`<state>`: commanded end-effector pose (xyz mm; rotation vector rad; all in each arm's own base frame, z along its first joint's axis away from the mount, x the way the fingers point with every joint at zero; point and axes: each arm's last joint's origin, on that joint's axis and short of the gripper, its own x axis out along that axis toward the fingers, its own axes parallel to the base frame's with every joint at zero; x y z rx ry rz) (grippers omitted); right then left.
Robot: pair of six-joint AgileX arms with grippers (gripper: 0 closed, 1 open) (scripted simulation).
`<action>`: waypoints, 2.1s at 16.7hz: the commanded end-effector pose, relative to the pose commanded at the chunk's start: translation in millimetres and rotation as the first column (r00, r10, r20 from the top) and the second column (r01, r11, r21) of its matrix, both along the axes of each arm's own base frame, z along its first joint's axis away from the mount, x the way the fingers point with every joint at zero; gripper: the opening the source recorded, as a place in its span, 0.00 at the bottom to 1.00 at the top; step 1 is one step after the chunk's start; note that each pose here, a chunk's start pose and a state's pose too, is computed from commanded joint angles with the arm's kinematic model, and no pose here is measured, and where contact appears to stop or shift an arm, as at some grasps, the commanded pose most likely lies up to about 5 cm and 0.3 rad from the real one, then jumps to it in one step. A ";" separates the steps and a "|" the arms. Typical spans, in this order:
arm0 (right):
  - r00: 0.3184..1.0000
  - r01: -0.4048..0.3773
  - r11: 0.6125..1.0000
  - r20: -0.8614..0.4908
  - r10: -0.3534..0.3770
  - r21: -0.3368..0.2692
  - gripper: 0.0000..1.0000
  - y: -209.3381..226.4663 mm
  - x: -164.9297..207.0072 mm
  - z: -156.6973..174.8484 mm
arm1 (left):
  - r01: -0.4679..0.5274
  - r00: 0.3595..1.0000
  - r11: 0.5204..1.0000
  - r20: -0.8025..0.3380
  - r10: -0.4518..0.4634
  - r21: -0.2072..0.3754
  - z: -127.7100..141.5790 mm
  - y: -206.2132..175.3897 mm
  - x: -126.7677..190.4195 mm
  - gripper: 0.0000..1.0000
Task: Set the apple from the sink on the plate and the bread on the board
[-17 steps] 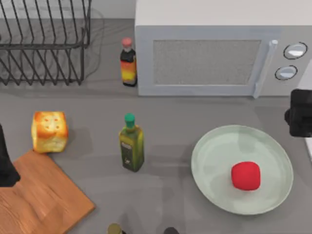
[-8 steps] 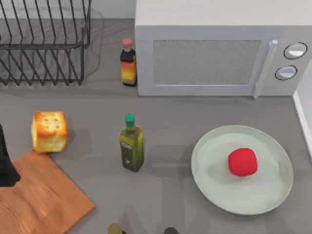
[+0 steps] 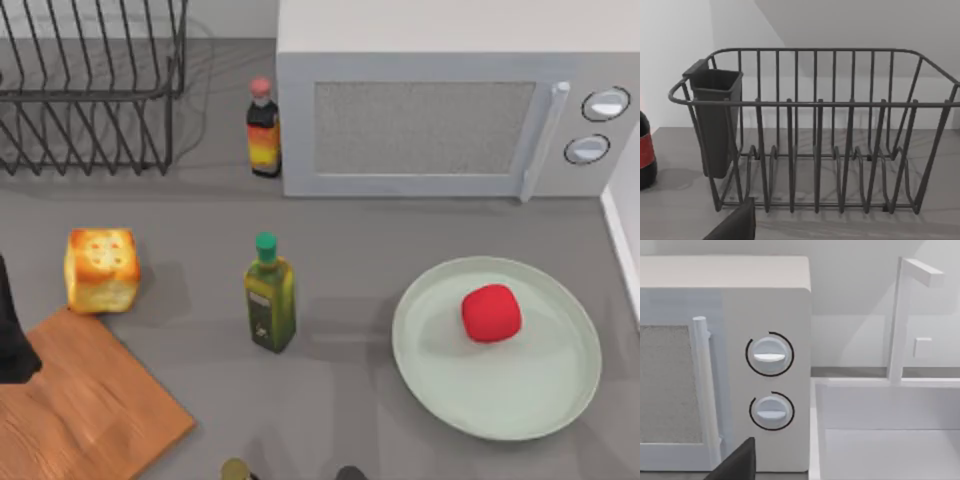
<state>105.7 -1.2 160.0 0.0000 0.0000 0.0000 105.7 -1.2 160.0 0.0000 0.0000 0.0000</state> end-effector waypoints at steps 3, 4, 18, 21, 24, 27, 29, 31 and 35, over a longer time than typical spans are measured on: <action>1.000 0.000 1.000 0.000 0.000 0.000 1.00 0.0 0.0 0.0 | 0.000 1.000 1.000 0.000 0.000 0.000 0.0 0.0 0.0 1.00; 1.000 0.000 1.000 0.000 0.000 0.000 1.00 0.0 0.0 0.0 | 0.000 1.000 1.000 -0.008 0.000 0.004 1.3 -0.1 0.1 1.00; 1.000 0.000 1.000 0.000 0.000 0.000 1.00 0.0 0.0 0.0 | 0.325 0.701 0.881 -0.713 0.019 0.343 98.8 -25.7 87.5 1.00; 1.000 0.000 1.000 0.000 0.000 0.000 1.00 0.0 0.0 0.0 | 0.507 0.518 0.780 -0.853 0.065 0.367 105.2 -43.9 135.6 1.00; 1.000 0.000 1.000 0.000 0.000 0.000 1.00 0.0 0.0 0.0 | 0.683 0.323 0.652 -0.937 0.133 0.328 95.9 -66.8 183.8 1.00; 1.000 0.000 1.000 0.000 0.000 0.000 1.00 0.0 0.0 0.0 | 0.820 0.145 0.521 -0.966 0.212 0.237 74.3 -91.0 224.4 1.00; 1.000 0.000 1.000 0.000 0.000 0.000 1.00 0.0 0.0 0.0 | 0.882 0.047 0.442 -0.963 0.265 0.164 56.6 -105.7 245.2 1.00; 1.000 0.000 1.000 0.000 0.000 0.000 1.00 0.0 0.0 0.0 | 0.921 -0.030 0.377 -0.950 0.311 0.094 39.4 -118.0 260.3 1.00; 1.000 0.000 1.000 0.000 0.000 0.000 1.00 0.0 0.0 0.0 | 0.952 -0.111 0.306 -0.925 0.364 0.007 17.6 -131.8 275.0 1.00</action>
